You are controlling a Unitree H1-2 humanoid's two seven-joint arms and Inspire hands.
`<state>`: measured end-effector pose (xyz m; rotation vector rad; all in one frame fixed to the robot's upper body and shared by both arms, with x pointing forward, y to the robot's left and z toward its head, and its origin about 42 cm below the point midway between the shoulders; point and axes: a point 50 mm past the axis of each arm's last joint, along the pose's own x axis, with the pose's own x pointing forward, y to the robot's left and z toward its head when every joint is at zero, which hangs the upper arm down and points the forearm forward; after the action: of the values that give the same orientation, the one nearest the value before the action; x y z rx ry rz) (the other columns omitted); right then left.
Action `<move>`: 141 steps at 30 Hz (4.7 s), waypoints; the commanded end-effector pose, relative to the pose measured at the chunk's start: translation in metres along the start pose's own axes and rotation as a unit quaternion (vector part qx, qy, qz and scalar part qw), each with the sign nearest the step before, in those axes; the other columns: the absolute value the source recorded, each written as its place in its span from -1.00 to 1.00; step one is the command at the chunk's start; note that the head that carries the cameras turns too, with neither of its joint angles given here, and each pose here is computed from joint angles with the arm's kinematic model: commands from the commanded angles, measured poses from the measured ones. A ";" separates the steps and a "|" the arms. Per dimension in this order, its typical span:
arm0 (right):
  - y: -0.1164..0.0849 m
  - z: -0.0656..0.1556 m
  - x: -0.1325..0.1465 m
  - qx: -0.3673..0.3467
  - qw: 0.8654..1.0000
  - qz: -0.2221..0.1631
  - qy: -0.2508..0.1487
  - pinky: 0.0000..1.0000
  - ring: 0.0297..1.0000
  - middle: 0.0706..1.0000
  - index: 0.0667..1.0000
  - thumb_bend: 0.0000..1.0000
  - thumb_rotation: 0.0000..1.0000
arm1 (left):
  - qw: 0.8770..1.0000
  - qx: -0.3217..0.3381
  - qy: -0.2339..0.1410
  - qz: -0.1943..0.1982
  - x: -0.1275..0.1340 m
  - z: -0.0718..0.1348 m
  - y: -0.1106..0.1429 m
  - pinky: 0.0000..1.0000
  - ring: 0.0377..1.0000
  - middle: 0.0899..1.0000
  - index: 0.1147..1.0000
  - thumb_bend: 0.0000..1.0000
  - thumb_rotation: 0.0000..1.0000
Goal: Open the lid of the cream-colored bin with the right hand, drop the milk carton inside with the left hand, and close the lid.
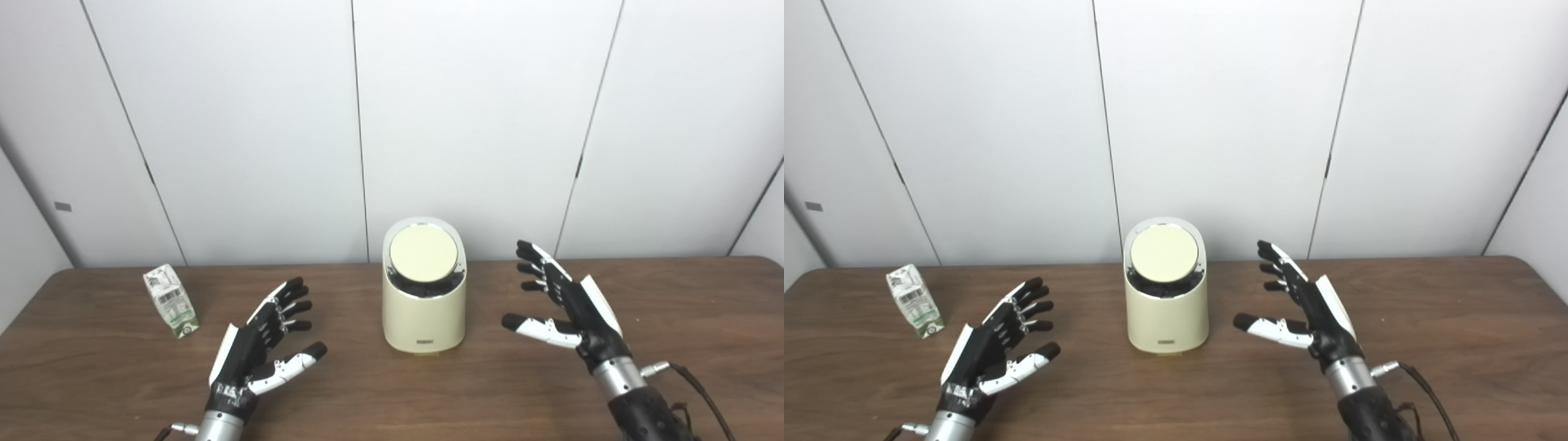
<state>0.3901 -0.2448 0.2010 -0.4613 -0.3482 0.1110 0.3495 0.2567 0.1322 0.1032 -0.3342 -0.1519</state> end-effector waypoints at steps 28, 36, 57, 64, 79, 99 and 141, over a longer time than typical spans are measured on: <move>0.007 0.082 0.086 -0.022 1.000 0.013 -0.016 0.62 0.85 0.90 0.93 0.81 -0.06 | 0.999 0.008 -0.031 -0.006 0.011 0.011 -0.001 0.43 0.61 0.71 0.80 0.50 -0.58; 0.015 0.086 0.102 -0.066 0.998 0.017 -0.014 0.54 0.83 0.90 1.00 0.80 -0.11 | 0.999 0.009 -0.031 -0.009 0.011 0.011 -0.003 0.44 0.62 0.72 0.81 0.46 -0.59; 0.030 0.091 0.119 -0.143 0.990 0.017 -0.014 0.38 0.73 0.89 1.00 0.83 -0.31 | 0.999 -0.001 -0.036 -0.012 0.013 0.012 -0.008 0.42 0.62 0.72 0.81 0.45 -0.59; 0.031 0.092 0.125 -0.169 0.986 0.011 -0.003 0.32 0.68 0.86 0.99 0.80 -0.34 | 0.999 -0.003 -0.034 -0.015 0.012 0.013 -0.009 0.42 0.63 0.73 0.81 0.45 -0.61; 0.038 0.097 0.126 -0.324 0.946 -0.005 -0.010 0.25 0.65 0.87 0.95 0.82 -0.42 | 0.999 -0.002 -0.036 -0.014 0.012 0.016 -0.012 0.39 0.62 0.72 0.81 0.46 -0.59; 0.037 0.106 0.114 -0.320 0.945 0.028 0.057 0.24 0.66 0.88 0.82 0.74 -0.59 | 0.999 -0.004 -0.033 -0.015 0.011 0.017 -0.012 0.38 0.62 0.72 0.79 0.46 -0.60; -0.020 0.002 0.019 0.038 0.999 0.033 0.008 0.49 0.69 0.81 0.82 0.90 -0.32 | 0.999 -0.006 -0.037 -0.019 0.012 0.018 -0.011 0.19 0.45 0.56 0.67 0.41 -0.66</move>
<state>0.4032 -0.2574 0.1971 -0.3914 -0.2031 0.1876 0.3454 0.2428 0.1316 0.0863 -0.3176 -0.1905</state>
